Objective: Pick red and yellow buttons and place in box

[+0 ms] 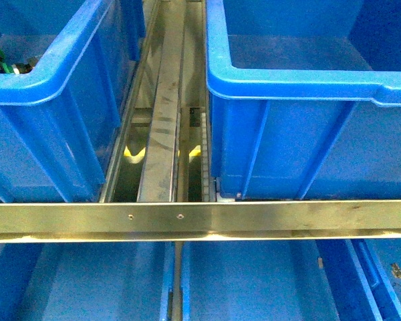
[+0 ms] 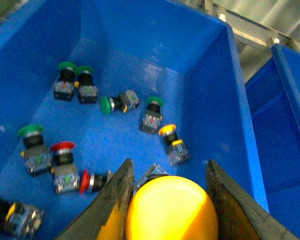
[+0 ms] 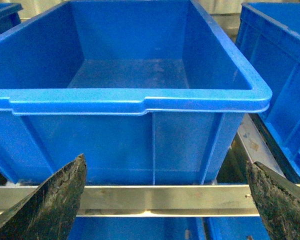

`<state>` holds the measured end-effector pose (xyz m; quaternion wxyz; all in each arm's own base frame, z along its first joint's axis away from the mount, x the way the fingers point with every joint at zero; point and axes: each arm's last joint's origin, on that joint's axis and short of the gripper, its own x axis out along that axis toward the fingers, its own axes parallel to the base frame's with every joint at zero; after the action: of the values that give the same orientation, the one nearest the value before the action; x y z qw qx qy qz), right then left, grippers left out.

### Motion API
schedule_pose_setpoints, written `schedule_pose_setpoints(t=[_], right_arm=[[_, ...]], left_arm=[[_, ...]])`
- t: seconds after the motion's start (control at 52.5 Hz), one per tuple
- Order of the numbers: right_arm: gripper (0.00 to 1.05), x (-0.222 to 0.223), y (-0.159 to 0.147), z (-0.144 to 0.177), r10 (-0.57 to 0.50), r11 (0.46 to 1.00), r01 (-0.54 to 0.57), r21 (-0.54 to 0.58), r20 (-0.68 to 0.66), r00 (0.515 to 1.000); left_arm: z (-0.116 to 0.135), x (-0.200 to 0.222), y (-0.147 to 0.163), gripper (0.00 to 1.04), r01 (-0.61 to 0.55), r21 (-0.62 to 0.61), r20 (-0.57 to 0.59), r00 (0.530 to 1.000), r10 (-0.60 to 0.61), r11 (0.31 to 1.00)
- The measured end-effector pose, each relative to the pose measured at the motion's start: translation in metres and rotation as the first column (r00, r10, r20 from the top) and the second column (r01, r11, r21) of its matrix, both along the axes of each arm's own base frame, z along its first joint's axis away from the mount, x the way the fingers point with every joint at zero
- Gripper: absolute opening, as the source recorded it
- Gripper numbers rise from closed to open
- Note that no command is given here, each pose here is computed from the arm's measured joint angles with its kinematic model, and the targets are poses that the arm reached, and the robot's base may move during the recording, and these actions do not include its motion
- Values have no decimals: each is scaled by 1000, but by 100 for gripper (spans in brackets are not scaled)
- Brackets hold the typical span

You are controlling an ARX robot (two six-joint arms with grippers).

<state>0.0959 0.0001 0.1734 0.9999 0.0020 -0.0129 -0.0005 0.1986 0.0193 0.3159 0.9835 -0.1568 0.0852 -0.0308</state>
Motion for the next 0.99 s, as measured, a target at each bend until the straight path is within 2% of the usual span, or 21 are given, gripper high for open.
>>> schedule_pose_setpoints(t=[0.324,0.667,0.991], right_arm=[[97,0,0,0,0,1000,0,0,0,1000],[97,0,0,0,0,1000,0,0,0,1000],[97,0,0,0,0,1000,0,0,0,1000]], left_arm=[[-41,-46,0,34,22,-45,-44,999,-24,999],[-62,-61,-1,34,25,-58,-88,996,-30,998],[-71,-65,-5,34,33,-53,-100,994,-38,998]])
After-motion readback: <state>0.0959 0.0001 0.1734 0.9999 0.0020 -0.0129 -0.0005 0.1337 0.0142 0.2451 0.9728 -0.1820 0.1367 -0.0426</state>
